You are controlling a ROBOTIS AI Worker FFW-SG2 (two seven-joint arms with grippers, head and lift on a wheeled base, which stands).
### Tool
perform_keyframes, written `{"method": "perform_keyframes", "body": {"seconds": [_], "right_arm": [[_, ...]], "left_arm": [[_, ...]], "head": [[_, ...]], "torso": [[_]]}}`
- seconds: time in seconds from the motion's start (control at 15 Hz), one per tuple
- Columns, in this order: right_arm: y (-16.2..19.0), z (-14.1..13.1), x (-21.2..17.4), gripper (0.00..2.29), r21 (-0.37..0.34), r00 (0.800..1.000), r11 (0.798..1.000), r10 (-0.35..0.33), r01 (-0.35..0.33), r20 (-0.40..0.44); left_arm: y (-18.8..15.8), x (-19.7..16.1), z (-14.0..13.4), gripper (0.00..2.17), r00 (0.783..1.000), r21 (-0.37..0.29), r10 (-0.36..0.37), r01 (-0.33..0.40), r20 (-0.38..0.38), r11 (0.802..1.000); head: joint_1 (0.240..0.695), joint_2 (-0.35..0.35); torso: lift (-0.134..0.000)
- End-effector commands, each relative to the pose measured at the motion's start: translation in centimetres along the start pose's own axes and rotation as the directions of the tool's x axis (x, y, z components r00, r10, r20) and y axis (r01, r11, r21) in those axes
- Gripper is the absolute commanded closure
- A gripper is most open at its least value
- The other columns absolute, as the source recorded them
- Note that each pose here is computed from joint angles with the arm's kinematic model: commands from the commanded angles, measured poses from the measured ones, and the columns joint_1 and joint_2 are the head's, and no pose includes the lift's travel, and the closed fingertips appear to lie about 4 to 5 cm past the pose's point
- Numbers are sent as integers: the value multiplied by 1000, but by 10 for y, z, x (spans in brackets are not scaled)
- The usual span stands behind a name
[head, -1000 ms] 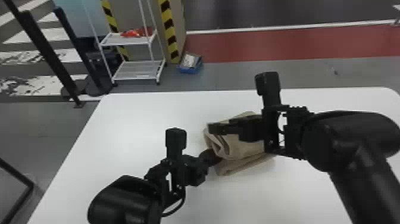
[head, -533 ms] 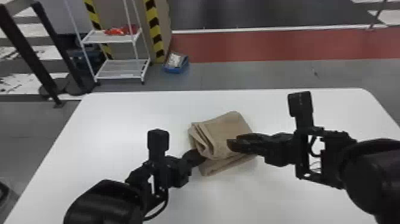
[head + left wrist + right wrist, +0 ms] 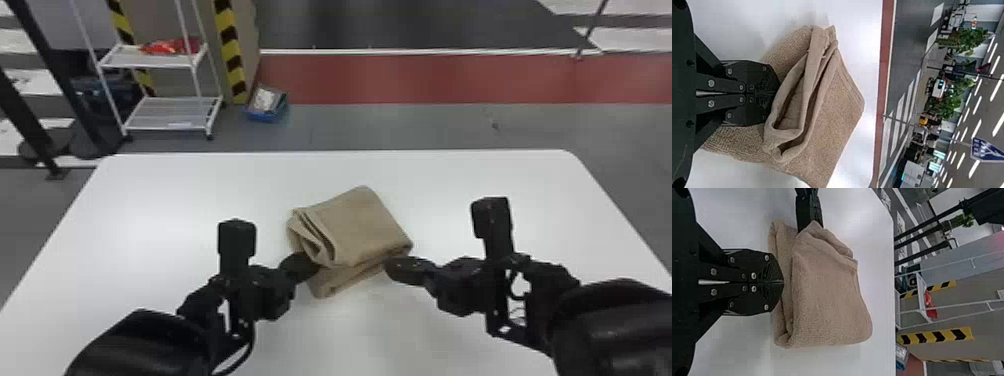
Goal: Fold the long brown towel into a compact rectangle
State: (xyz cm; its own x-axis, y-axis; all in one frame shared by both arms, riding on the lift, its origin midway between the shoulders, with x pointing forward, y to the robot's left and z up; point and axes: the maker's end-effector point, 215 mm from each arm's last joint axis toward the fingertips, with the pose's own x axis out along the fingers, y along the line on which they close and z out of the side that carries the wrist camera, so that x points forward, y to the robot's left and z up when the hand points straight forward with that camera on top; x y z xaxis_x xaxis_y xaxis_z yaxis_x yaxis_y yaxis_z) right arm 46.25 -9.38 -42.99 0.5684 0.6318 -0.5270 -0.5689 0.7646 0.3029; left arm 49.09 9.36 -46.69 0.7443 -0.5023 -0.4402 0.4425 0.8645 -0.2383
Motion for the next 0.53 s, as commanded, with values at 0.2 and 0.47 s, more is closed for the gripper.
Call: {"method": "perform_keyframes", "body": {"seconds": [0.2, 0.47], "right_arm": [[-45, 15, 35, 1899, 23, 998, 998, -54, 53, 40], [-84, 22, 43, 1895, 44, 987, 987, -157, 156, 30]], "left_arm": [[-3, -1, 1, 1983, 1000, 7, -10, 10, -1, 1000], [-16, -15, 15, 1980, 999, 39, -37, 36, 30, 999]], "head": [[695, -14], [695, -24]], "torso": [[-116], [-116]]}}
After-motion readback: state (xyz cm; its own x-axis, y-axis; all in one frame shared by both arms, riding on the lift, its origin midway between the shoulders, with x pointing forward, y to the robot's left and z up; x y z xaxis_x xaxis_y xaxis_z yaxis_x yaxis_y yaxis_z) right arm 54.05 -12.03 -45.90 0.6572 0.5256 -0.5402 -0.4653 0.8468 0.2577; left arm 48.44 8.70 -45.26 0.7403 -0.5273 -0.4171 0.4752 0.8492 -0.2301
